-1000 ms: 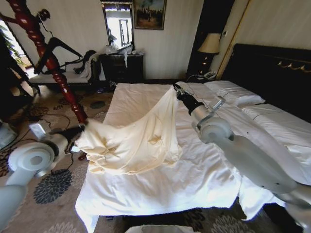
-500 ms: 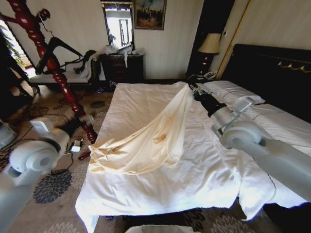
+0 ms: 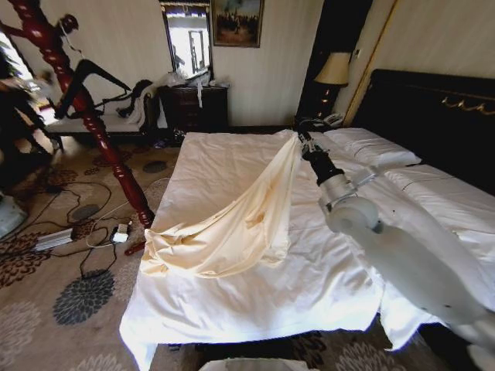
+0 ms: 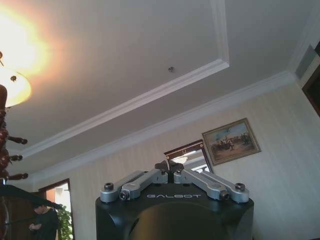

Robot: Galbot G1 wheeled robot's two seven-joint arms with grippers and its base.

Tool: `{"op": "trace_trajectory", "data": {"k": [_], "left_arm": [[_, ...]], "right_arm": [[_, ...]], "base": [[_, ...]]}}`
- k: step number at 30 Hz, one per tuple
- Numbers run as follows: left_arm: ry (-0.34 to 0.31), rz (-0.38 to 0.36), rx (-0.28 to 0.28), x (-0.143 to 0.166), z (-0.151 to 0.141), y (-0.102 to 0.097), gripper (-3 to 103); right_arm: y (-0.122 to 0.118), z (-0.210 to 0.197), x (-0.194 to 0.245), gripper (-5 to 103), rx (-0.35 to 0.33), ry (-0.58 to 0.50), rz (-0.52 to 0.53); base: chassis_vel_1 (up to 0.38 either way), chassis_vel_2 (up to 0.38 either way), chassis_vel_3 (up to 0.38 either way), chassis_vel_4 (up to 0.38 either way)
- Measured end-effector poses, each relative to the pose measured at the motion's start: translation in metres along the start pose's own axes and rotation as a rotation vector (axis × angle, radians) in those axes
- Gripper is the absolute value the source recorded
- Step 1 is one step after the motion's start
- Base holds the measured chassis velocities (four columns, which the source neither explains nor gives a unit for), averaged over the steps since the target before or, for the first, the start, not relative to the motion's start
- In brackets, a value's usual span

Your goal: Pick up the clothes from the bed and hang them on the clothes hanger.

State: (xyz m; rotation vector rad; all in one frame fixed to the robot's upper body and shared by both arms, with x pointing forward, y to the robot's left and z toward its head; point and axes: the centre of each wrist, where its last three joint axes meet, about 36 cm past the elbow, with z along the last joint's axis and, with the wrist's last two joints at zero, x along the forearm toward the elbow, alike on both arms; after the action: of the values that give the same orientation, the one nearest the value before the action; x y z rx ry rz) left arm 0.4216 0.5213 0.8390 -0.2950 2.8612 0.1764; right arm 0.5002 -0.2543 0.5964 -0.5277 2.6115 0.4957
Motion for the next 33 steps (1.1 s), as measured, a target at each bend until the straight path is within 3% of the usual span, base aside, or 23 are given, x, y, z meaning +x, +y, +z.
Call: {"op": "trace_trajectory", "data": {"k": [4, 7, 10, 13, 16, 18, 19, 21, 23, 25, 26, 27, 28, 30, 33], "left_arm": [[0.057, -0.029, -0.005, -0.003, -0.014, 0.020, 100], [0.087, -0.029, -0.020, -0.006, -0.013, 0.025, 100], [0.104, 0.036, -0.051, -0.011, 0.007, 0.025, 100], [0.093, 0.087, -0.047, -0.012, 0.015, 0.021, 100], [0.085, 0.141, 0.005, -0.010, 0.032, 0.011, 100], [0.089, 0.142, 0.010, -0.010, 0.035, 0.009, 100], [0.099, 0.142, 0.024, -0.008, 0.042, 0.003, 100], [0.128, 0.168, 0.064, 0.005, 0.069, -0.029, 100], [0.126, 0.168, 0.070, 0.009, 0.077, -0.036, 100], [0.115, 0.128, 0.086, 0.018, 0.113, -0.063, 100], [0.115, 0.128, 0.086, 0.018, 0.113, -0.063, 100], [0.119, 0.099, 0.096, 0.019, 0.139, -0.080, 100], [0.121, 0.096, 0.097, 0.019, 0.148, -0.086, 100], [0.112, 0.083, 0.104, 0.003, 0.188, -0.120, 100], [0.081, 0.103, 0.143, -0.025, 0.183, -0.145, 100]], "right_arm": [[0.000, 0.026, -0.002, 0, 0.060, 0.035, 0.005], [0.003, 0.034, -0.002, 0, 0.064, 0.051, 0.002], [0.008, 0.043, -0.003, 0, 0.060, 0.066, -0.003], [0.010, 0.045, -0.006, 0, 0.056, 0.066, -0.003], [0.009, 0.047, -0.006, 0, 0.055, 0.070, 0.002], [0.009, 0.047, -0.005, 0, 0.055, 0.070, 0.002], [0.009, 0.047, -0.004, 0, 0.054, 0.071, 0.005], [0.007, 0.048, 0.001, 0, 0.053, 0.075, 0.014], [0.006, 0.048, 0.003, 0, 0.055, 0.078, 0.016], [0.004, 0.051, 0.005, 0, 0.063, 0.085, 0.021], [0.004, 0.051, 0.005, 0, 0.063, 0.085, 0.021], [0.004, 0.053, 0.006, 0, 0.065, 0.089, 0.024], [0.003, 0.053, 0.007, 0, 0.065, 0.090, 0.025], [0.003, 0.056, 0.009, 0, 0.063, 0.096, 0.031], [0.003, 0.059, 0.012, 0, 0.059, 0.104, 0.044]], "base": [[0.000, 0.000, 0.000, 0.000], [0.000, 0.000, 0.000, 0.000], [0.000, 0.000, 0.000, 0.000], [0.000, 0.000, 0.000, 0.000], [0.000, 0.000, 0.000, 0.000], [0.000, 0.000, 0.000, 0.000], [0.000, 0.000, 0.000, 0.000], [0.000, 0.000, 0.000, 0.000], [0.000, 0.000, 0.000, 0.000], [0.000, 0.000, 0.000, 0.000], [0.000, 0.000, 0.000, 0.000], [0.000, 0.000, 0.000, 0.000], [0.000, 0.000, 0.000, 0.000], [0.000, 0.000, 0.000, 0.000], [0.000, 0.000, 0.000, 0.000]]}}
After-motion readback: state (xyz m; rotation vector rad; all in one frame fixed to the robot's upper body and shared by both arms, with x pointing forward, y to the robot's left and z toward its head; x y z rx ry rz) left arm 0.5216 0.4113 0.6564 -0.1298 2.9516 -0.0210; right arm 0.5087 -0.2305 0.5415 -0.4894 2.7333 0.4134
